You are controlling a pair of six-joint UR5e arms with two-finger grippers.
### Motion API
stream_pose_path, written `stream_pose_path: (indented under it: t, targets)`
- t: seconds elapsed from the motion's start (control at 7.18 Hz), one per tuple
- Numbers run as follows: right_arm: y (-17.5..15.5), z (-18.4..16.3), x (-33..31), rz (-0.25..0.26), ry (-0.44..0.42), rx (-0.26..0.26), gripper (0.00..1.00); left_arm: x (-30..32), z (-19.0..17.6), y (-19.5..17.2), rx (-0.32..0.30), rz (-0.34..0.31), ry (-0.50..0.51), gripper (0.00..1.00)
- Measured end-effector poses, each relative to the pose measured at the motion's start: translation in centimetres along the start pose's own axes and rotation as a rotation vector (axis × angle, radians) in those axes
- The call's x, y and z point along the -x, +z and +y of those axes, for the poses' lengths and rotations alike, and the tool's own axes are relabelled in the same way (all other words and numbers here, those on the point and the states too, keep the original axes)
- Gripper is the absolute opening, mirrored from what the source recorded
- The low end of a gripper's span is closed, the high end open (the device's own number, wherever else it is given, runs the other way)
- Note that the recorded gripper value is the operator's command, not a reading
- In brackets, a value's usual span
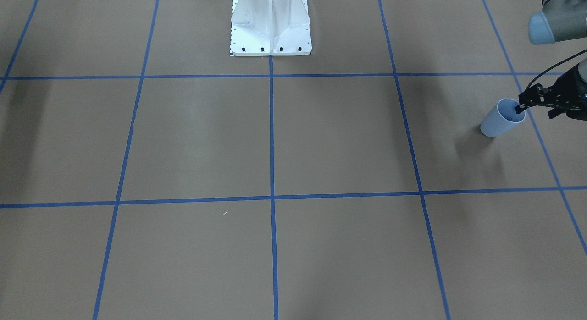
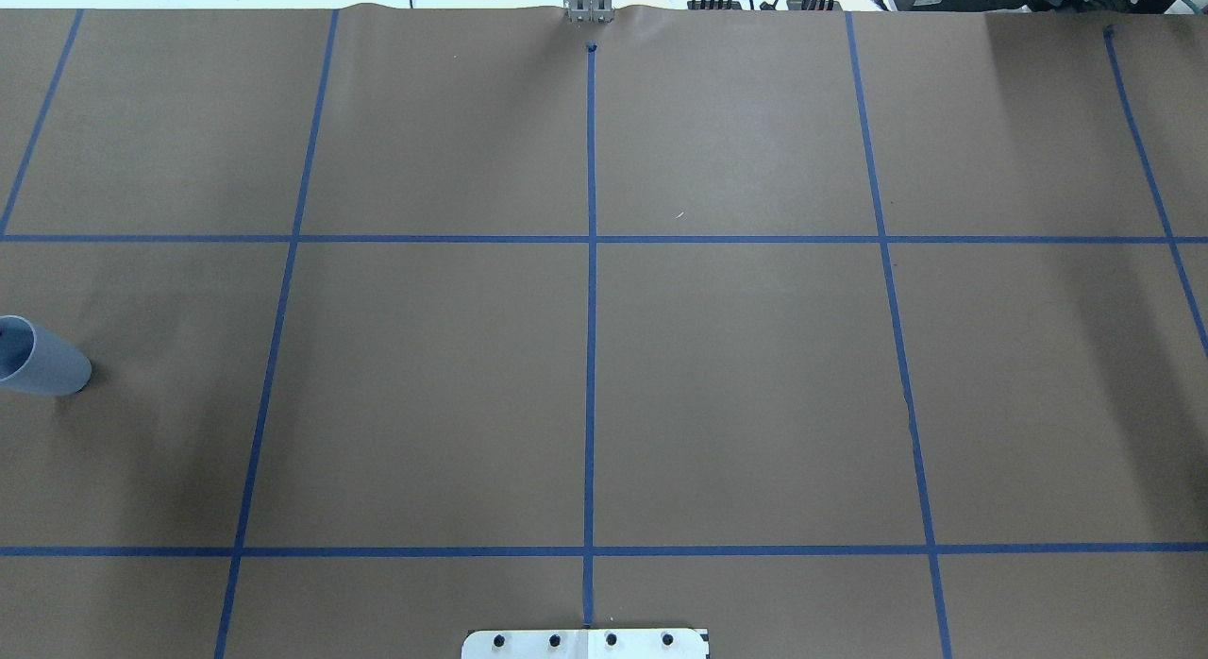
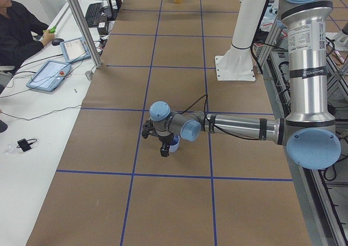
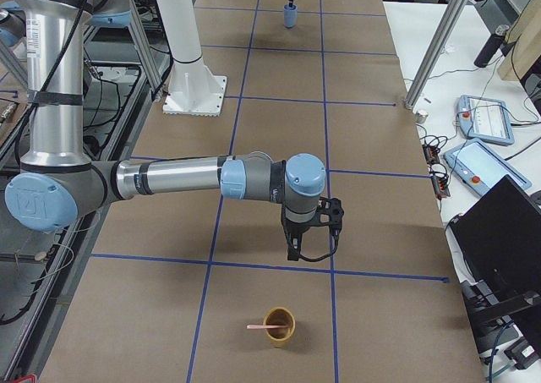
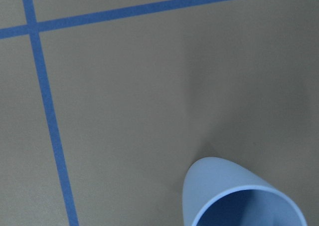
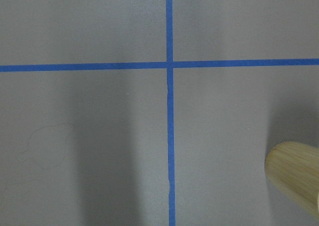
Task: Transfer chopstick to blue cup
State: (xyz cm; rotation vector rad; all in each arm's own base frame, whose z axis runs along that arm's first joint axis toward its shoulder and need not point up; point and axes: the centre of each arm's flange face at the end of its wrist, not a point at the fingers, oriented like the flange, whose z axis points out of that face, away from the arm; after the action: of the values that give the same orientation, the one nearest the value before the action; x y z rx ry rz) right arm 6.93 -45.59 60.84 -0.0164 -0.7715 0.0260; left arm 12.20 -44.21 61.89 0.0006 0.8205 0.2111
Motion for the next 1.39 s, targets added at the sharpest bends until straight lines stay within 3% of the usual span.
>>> stream_pose_path:
  t: [0.14,0.28,0.56,0.97,1.11,1.39]
  targets:
    - [0.0,0.0,0.0,0.001,0.0,0.0,1.0,-0.3,0.0,0.7,0.015,0.0,0.004,0.06]
    - [0.0,0.0,0.0,0.001,0.0,0.0,1.0,-0.5,0.1,1.2,0.025,0.001,0.002,0.0]
    - [-0.1,-0.1,0.1,-0.001,-0.002,-0.001,1.0,-0.8,0.1,1.3,0.028,0.006,-0.01,0.0]
    - [-0.8,-0.3,0.9,-0.01,-0.015,-0.017,1.0,-2.5,-0.5,-0.4,0.026,0.073,-0.043,0.0]
    - [-0.8,-0.3,0.9,-0.008,-0.014,-0.016,1.0,-4.5,-1.8,-2.3,0.019,0.083,-0.083,0.0]
    - [-0.3,0.1,0.4,-0.009,-0.004,-0.005,1.0,-12.8,-8.0,-9.3,0.041,0.069,-0.171,0.0]
